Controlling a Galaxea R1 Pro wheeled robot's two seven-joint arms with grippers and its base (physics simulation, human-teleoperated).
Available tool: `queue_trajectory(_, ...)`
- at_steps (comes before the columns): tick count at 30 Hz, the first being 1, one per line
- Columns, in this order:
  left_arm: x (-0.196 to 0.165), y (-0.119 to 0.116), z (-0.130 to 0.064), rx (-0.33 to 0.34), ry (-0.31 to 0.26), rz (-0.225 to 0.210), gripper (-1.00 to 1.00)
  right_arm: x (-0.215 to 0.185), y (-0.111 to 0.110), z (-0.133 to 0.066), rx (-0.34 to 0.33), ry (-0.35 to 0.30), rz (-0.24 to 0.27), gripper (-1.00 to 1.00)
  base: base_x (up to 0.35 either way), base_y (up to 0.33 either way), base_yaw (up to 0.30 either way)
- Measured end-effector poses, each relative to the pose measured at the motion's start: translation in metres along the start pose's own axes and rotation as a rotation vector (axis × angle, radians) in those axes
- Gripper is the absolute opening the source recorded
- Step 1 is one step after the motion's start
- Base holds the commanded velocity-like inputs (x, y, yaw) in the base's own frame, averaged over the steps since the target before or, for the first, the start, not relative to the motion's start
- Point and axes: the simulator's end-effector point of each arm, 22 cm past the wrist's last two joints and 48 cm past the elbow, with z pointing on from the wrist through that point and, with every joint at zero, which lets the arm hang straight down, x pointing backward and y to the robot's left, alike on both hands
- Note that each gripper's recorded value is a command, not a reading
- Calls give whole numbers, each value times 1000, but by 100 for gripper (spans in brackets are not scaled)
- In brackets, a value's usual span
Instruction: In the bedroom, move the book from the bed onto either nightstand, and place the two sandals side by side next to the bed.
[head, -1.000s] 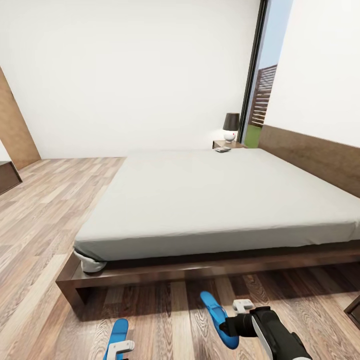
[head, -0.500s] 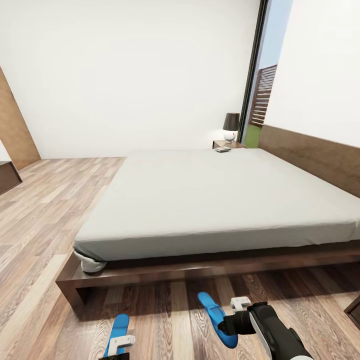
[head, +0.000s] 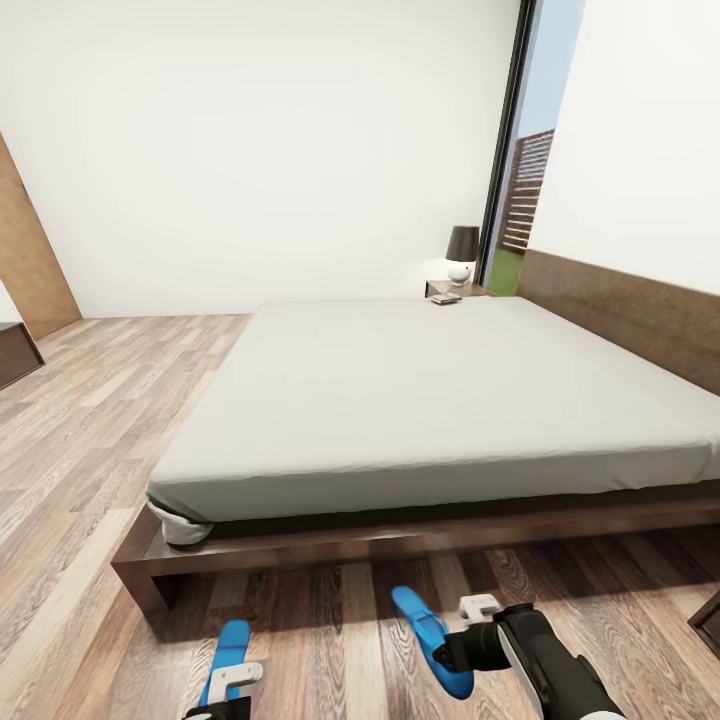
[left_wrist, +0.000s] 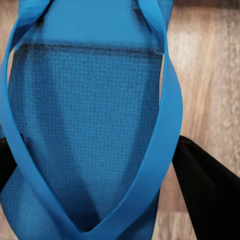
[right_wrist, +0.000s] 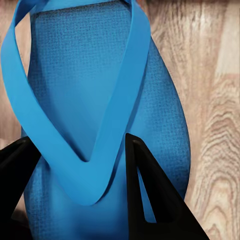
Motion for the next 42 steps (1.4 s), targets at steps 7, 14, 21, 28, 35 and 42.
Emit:
queue_trajectory(7,3,0,5,0,-2,0,-100,4,8,5,-54,3,-3,-100,0,0,0)
queue_trajectory(14,1,1,5,-2,-8,0,-100,5,14,4,-82,4,-4,-100,0,0,0)
queue_trajectory(21,4,0,14,-2,-29,-5,-100,16,11,13,-83,26,4,-100,0,0,0)
queue_trajectory(28,14,1,26,-3,-32,-5,-100,25,8,27,-83,29,5,-100,0,0,0)
queue_trajectory(35,21,0,39,-3,-46,-6,-100,33,4,40,-82,29,6,-100,0,0,0)
queue_trajectory(42,30,2,45,-7,-32,-3,-100,43,2,50,-85,56,15,-100,0,0,0)
